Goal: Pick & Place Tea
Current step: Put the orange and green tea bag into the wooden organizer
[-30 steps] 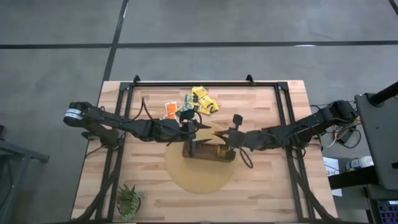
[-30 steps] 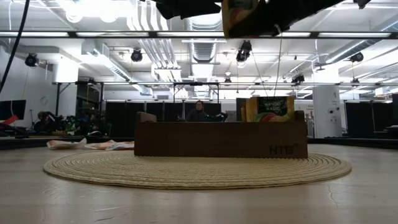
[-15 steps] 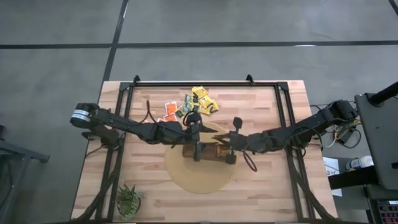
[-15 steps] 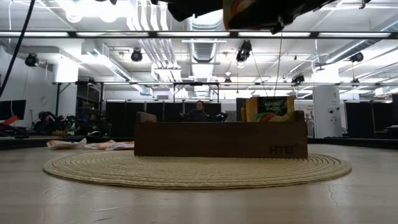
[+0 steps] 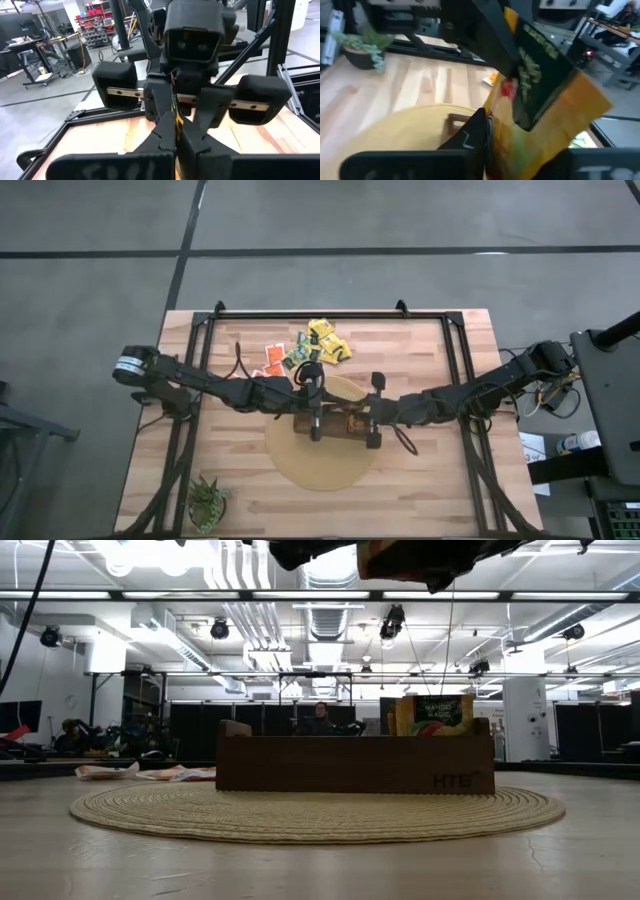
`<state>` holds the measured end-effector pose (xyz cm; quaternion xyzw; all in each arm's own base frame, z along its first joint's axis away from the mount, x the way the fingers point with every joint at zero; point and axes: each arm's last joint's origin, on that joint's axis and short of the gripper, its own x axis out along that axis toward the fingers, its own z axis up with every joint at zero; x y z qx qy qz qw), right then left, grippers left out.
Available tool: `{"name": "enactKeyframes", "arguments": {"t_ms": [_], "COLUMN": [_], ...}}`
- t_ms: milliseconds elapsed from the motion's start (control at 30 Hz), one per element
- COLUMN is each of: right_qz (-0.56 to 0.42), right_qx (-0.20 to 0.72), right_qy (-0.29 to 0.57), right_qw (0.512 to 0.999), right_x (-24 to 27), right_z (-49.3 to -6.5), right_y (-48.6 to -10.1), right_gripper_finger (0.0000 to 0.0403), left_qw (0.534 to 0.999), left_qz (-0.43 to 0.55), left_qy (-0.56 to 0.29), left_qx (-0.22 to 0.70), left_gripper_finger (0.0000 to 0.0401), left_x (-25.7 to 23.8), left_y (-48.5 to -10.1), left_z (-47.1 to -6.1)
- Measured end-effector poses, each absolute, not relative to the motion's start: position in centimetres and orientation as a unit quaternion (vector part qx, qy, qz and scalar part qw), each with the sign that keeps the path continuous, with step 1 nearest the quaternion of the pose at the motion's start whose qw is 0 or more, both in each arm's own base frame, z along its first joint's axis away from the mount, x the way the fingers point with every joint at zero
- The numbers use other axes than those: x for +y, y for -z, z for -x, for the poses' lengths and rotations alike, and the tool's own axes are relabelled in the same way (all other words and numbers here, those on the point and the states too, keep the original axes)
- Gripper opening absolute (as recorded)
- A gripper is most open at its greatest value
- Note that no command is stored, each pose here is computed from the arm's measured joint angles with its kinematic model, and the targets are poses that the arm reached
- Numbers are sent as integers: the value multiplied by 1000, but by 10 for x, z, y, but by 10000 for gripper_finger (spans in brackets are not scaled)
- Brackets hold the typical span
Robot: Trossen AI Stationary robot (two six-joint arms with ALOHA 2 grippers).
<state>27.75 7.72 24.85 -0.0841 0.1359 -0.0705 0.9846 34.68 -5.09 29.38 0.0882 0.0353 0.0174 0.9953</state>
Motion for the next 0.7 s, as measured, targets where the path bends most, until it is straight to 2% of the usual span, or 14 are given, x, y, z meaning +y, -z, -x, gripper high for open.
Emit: {"name": "enactKeyframes", "arguments": {"t_ms": [300,700], "right_qz": [85,83], "right_qx": [136,219], "right_qy": [72,76], "right_qw": [984,969], "right_x": [77,75], "right_z": [-278,-272], "right_y": [-250,-234], "right_gripper_finger": [112,226], "left_qw": [993,972], "left_qz": [-95,-113], "left_qy": [-18,-8], "left_qx": [62,205], "left_gripper_finger": [1,0], "left_x": [-51,-50], "left_y": [-290,-279], "left_z": [-347,-343]}}
